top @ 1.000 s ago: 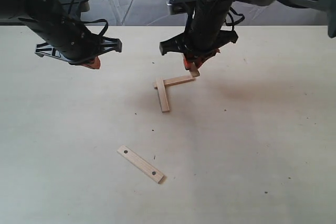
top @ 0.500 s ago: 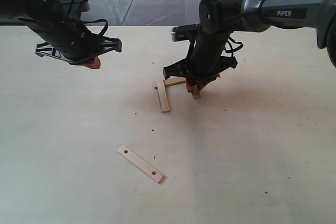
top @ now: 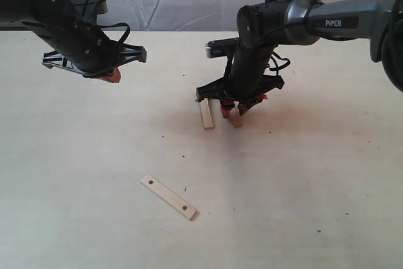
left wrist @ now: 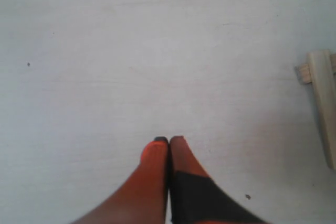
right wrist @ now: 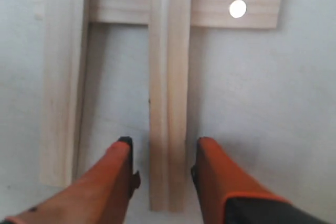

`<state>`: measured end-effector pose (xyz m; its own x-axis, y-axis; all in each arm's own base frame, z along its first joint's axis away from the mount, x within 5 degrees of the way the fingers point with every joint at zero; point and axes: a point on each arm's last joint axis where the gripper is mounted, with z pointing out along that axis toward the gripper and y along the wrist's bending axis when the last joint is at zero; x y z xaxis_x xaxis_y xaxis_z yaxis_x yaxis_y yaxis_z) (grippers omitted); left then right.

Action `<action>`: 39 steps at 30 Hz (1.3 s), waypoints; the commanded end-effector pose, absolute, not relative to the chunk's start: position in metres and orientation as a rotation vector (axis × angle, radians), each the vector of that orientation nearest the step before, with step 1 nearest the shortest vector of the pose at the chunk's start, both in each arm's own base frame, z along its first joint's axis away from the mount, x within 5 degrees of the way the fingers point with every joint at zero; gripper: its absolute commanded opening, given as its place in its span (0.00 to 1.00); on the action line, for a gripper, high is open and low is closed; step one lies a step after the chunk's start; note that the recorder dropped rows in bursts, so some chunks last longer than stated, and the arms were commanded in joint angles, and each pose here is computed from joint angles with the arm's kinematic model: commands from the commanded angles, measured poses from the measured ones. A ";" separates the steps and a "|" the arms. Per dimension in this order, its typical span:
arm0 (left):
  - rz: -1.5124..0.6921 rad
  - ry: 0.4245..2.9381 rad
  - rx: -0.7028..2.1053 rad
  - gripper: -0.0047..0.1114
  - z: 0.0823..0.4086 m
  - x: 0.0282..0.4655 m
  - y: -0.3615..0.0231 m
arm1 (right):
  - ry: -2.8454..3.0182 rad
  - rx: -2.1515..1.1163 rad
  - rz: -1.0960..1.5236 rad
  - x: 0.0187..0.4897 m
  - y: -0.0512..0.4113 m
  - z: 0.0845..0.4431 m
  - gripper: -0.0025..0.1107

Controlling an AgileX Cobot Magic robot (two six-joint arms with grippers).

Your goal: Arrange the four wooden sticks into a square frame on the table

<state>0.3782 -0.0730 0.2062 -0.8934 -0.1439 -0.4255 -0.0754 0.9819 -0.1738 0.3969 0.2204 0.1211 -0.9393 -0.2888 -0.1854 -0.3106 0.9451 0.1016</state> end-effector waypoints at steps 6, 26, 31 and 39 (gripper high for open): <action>-0.216 2.667 -0.156 0.04 0.210 0.377 -0.073 | 2.769 -0.442 0.244 0.407 0.222 0.179 0.37; -0.217 2.661 -0.156 0.04 0.210 0.377 -0.073 | 2.998 -0.439 0.159 0.403 0.221 0.105 0.02; -0.215 2.669 -0.156 0.04 0.209 0.377 -0.073 | 2.844 -0.418 0.229 0.400 0.219 0.189 0.02; -0.215 2.669 -0.156 0.04 0.209 0.377 -0.073 | 2.976 -0.392 0.200 0.373 0.208 0.171 0.02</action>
